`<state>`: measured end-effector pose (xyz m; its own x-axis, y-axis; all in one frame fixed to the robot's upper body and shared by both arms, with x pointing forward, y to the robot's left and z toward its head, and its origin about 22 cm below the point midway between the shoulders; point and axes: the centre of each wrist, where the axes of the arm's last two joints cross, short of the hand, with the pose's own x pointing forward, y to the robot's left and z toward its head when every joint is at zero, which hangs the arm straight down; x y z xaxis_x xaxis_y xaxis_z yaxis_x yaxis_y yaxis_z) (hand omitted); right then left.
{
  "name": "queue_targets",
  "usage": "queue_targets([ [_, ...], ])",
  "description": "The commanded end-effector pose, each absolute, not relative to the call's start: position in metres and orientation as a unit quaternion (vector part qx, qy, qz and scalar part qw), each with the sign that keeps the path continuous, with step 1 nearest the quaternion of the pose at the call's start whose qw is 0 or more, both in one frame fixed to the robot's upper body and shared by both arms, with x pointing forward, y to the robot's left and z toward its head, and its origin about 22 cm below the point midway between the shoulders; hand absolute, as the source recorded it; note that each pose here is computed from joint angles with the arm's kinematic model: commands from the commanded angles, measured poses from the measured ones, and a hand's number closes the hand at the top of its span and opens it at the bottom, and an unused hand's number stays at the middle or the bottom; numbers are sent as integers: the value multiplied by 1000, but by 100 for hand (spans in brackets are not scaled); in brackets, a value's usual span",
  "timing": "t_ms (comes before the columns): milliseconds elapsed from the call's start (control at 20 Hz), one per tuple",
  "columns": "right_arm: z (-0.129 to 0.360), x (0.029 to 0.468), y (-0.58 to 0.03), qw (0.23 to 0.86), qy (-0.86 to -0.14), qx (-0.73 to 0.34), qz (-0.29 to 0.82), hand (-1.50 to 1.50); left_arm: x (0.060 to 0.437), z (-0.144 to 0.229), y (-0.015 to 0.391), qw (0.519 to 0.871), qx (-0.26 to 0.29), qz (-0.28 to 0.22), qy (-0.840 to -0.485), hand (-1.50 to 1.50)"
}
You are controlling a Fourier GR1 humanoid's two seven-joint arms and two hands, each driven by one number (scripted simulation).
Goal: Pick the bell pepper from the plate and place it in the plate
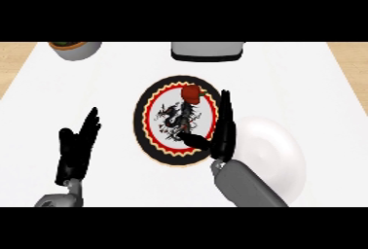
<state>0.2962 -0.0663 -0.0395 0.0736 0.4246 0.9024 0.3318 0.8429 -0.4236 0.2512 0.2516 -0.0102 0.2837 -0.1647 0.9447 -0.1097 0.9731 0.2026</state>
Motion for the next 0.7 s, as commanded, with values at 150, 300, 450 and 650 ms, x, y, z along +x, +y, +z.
queue_targets([
  [150, -44, 281, -87, 680, -666, -306, 14, -150, 236, -9, 246, 792, 110, -18, -600, 0],
  [300, -49, 286, -103, 675, -662, -325, 19, -150, 246, -9, 246, 791, 116, -19, -601, 0],
  [450, -35, 274, -111, 672, -668, -321, -3, -150, 237, -11, 253, 791, 120, -10, -600, 0],
  [650, -49, 276, -126, 666, -664, -338, -11, -150, 246, -21, 252, 795, 121, -17, -595, 0],
])
